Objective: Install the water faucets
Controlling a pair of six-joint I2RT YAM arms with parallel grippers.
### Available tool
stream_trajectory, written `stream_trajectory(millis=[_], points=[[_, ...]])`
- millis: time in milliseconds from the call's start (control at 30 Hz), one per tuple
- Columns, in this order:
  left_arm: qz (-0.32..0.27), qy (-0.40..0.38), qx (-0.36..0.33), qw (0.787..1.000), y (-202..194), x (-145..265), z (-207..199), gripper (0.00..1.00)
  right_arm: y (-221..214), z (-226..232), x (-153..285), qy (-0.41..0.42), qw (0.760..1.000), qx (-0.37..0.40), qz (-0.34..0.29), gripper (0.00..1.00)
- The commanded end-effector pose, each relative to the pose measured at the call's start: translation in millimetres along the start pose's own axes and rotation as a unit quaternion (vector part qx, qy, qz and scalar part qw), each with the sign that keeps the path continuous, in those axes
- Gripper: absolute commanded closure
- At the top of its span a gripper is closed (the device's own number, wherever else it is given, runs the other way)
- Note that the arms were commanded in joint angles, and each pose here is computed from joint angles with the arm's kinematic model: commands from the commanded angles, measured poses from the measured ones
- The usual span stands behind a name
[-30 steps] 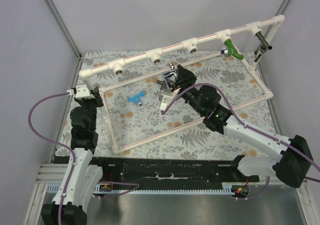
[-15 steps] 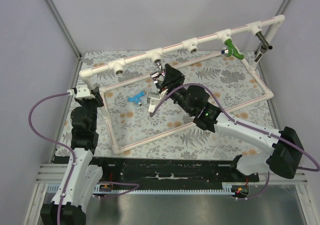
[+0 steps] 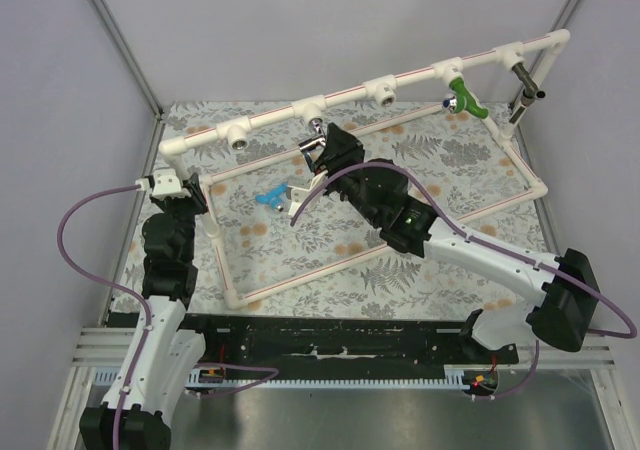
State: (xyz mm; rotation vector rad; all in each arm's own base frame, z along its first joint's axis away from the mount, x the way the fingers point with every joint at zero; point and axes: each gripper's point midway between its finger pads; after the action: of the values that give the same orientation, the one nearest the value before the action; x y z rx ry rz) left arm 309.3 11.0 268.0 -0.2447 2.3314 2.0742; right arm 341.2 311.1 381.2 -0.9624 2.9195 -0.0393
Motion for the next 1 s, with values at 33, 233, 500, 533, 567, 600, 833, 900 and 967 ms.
stream_trajectory(millis=[33, 233, 500, 533, 567, 600, 833, 900, 967], points=[[-0.021, -0.047, 0.023, 0.998, 12.6, 2.3, -22.4, 0.98, -9.9, -27.0, 4.8, 0.011, 0.999, 0.037, 0.031, 1.00], [-0.020, -0.049, 0.025, 0.998, 12.8, 2.6, -24.1, 0.98, -15.6, -23.9, 9.0, 0.044, 0.996, 0.067, 0.051, 1.00], [-0.023, -0.052, 0.030, 0.998, 16.0, 3.7, -26.6, 0.98, -15.2, -21.5, 10.4, 0.052, 0.995, 0.068, 0.055, 1.00], [-0.023, -0.052, 0.030, 0.998, 16.3, 3.7, -26.9, 0.98, -14.4, -19.2, 8.5, 0.055, 0.994, 0.072, 0.055, 1.00], [-0.022, -0.054, 0.030, 0.998, 15.8, 3.6, -27.8, 0.98, -11.9, -20.0, 7.1, 0.054, 0.994, 0.075, 0.051, 1.00], [-0.022, -0.056, 0.030, 0.998, 16.1, 3.7, -28.6, 0.98, -11.8, -19.7, 5.8, 0.055, 0.994, 0.078, 0.051, 1.00], [-0.024, -0.058, 0.031, 0.998, 17.3, 5.6, -29.7, 0.98, -9.3, -19.8, -0.2, 0.062, 0.992, 0.092, 0.051, 1.00], [-0.023, -0.057, 0.031, 0.998, 16.9, 5.4, -29.4, 0.98, -9.5, -18.2, -1.2, 0.074, 0.991, 0.100, 0.053, 1.00], [-0.025, -0.058, 0.031, 0.998, 17.7, 6.0, -30.5, 0.98, -11.9, -17.1, -1.7, 0.085, 0.990, 0.101, 0.057, 1.00]])
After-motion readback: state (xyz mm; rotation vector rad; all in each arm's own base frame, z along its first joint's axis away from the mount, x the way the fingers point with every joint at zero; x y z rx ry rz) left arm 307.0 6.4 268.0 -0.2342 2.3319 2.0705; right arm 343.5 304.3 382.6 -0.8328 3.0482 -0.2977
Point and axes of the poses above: each gripper's point midway between its finger pads, its own x axis back along the fingers, its own z axis along the line the jaws close on, y = z × x, and after that the axes turned 5 degrees about x, right-handed
